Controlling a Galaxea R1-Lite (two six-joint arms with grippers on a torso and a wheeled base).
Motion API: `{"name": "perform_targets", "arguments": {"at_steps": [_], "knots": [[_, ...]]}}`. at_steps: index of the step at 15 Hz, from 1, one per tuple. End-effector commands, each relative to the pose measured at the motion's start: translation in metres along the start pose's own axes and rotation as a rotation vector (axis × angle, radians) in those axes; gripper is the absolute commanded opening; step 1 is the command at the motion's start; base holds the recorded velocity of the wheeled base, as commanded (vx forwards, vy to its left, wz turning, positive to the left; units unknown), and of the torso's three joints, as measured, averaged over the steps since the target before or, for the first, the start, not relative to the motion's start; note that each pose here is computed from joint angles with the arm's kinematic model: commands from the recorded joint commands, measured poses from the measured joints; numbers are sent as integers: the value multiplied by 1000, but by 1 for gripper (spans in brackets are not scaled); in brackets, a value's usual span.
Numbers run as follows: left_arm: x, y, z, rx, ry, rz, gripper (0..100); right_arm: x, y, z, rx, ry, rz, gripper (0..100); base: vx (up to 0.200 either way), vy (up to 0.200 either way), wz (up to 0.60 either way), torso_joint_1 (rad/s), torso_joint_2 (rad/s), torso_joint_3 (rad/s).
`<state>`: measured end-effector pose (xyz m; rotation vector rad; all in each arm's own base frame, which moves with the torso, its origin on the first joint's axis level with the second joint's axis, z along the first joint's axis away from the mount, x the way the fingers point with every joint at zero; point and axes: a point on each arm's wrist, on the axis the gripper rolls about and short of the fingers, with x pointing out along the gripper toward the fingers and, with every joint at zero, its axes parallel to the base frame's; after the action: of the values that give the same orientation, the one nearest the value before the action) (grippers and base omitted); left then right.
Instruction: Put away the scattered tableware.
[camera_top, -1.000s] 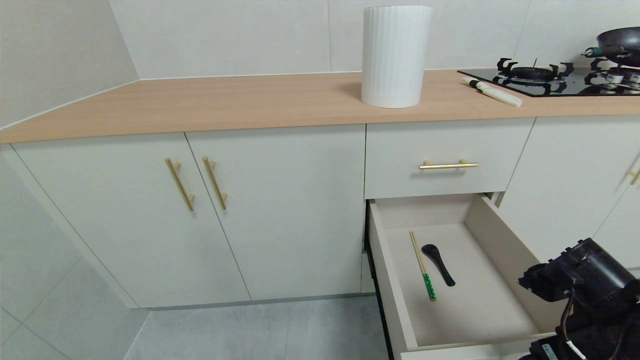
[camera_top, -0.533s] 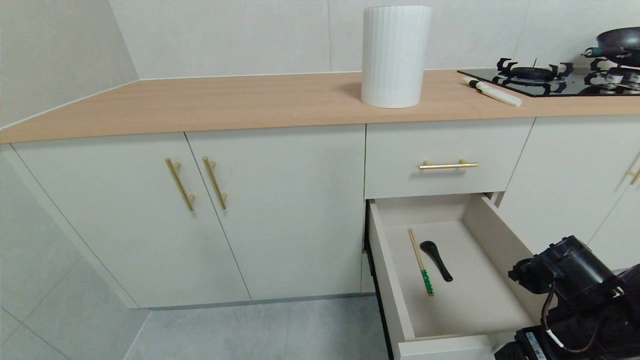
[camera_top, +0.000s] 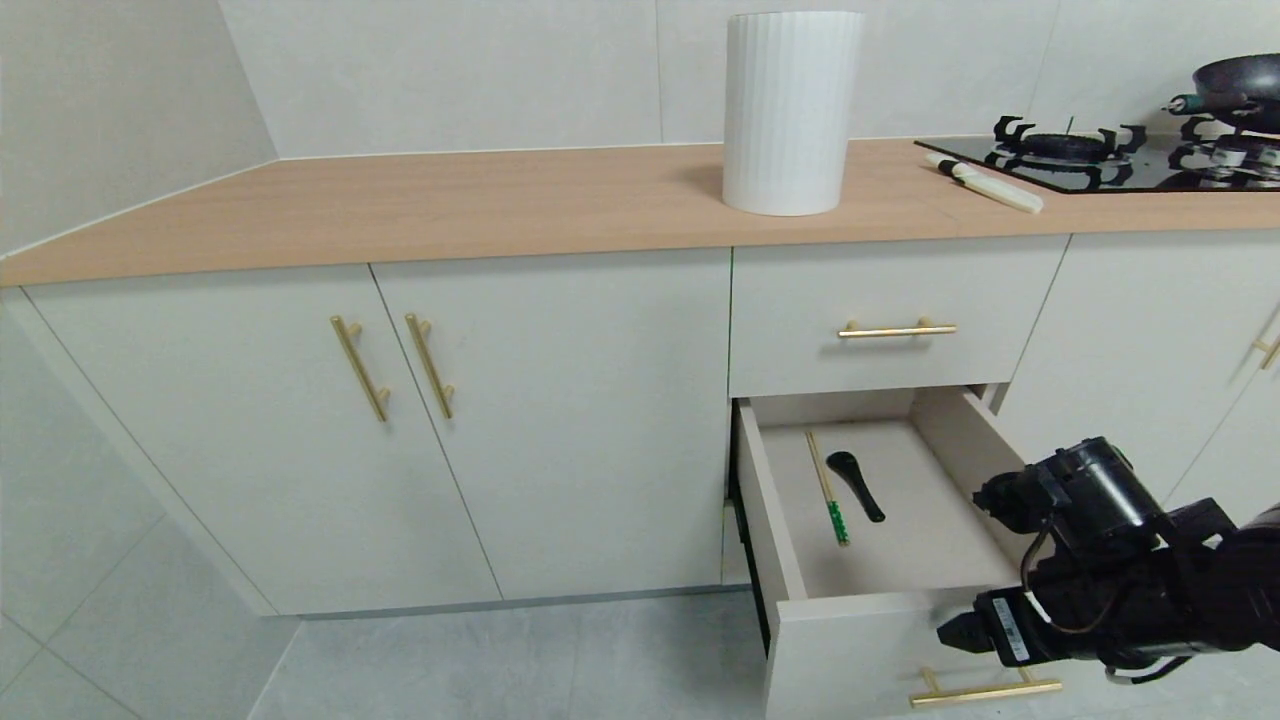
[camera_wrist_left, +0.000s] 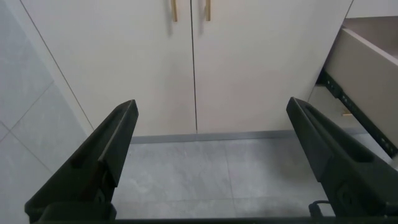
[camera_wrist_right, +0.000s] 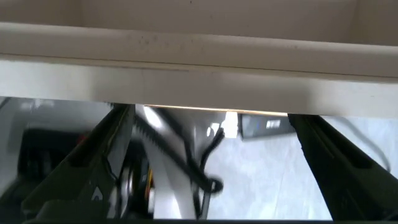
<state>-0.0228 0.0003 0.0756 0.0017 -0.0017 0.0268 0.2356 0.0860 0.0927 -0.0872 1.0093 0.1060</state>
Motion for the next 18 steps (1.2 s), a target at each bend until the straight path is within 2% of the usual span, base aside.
{"name": "perform_targets", "arguments": {"at_steps": [1,6,8,11,14,18], "knots": [[0,0,0,0,0,2,100,20,-7,17,18,4,-24,100,0,0,0,0,0,0],[0,0,0,0,0,1,100,55,-5,71,22,-75,-31,100,0,0,0,0,0,0],[0,0,0,0,0,1,100,69,-4,83,28,-93,-30,100,0,0,0,0,0,0],[0,0,0,0,0,1,100,86,-7,101,54,-219,-24,100,0,0,0,0,0,0],[0,0,0,0,0,1,100,107,-15,112,11,-337,-36,100,0,0,0,0,0,0],[0,0,0,0,0,1,100,126,-15,120,25,-461,-35,100,0,0,0,0,0,0]]}}
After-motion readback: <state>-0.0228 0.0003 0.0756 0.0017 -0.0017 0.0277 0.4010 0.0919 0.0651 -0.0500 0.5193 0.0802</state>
